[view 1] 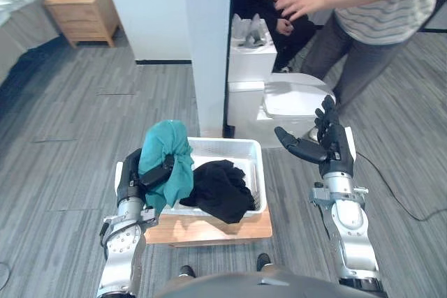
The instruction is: Tidy up the quilt and then pick up the clothes from the bed and put them into the laundry hamper
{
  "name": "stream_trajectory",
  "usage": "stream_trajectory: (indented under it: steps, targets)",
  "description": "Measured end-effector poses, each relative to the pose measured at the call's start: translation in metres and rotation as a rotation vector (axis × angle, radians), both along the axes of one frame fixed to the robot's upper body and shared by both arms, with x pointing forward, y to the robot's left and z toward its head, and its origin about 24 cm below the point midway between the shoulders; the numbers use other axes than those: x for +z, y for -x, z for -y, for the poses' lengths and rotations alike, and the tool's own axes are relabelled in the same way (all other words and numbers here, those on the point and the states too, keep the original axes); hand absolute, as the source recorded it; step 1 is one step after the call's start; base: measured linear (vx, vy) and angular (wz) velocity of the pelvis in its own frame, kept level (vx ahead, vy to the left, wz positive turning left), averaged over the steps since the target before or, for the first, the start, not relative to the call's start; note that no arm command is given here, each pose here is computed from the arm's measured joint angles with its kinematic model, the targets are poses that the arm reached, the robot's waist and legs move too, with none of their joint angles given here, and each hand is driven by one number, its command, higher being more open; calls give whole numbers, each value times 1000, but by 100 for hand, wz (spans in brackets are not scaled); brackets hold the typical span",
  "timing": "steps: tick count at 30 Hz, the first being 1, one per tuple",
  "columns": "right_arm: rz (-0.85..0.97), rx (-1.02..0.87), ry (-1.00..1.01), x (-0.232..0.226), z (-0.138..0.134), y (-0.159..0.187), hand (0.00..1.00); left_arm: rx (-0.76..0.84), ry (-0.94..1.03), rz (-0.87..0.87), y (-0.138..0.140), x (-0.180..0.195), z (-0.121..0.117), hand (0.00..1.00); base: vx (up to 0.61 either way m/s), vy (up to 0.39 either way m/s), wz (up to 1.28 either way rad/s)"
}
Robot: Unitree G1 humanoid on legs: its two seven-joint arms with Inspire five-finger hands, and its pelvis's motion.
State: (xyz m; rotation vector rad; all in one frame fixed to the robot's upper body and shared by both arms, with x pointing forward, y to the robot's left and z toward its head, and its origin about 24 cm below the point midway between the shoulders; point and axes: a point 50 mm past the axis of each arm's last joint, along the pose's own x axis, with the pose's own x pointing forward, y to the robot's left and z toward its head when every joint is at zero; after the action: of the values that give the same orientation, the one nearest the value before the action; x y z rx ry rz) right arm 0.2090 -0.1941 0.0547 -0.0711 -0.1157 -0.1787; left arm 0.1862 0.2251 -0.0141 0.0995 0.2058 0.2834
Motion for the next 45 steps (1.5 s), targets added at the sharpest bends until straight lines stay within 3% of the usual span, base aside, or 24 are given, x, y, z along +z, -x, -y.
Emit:
stream_trajectory:
  steps: [8, 9, 13, 16, 20, 23, 33, 45]
  targets:
    - [-116, -49, 7, -22, 13, 30, 100, 32, 0, -17, -2, 0, 6, 0, 0, -20, -19]
    - [-129, -57, 2, -24, 14, 33, 100, 24, -3, 12, -2, 7, 11, 100, -4, -26, -7]
    - [-134, -53, -29, -26, 8, 37, 100, -17, -41, 56, 0, 20, 19, 100, -7, -33, -9]
    - [-112, -3, -37, -20, -2, 39, 100, -15, -43, 7, 10, 5, 19, 100, -27, -34, -24]
    - [-114, 83, -52, -21, -20, 38, 100, 133, 27, -253, 14, -58, -12, 100, -48, -51, -36]
    - [-156, 99, -44, -30, -18, 42, 100, 187, 29, -303, 19, -66, -25, 100, -18, -62, -10]
    - [-282, 23, -72, -61, -7, 46, 100, 288, 137, -187, 12, -54, -34, 100, -18, -36, 14]
    - [-566, -170, -79, -121, 26, 72, 100, 459, 208, 223, 18, 11, -71, 100, -61, -26, 19]
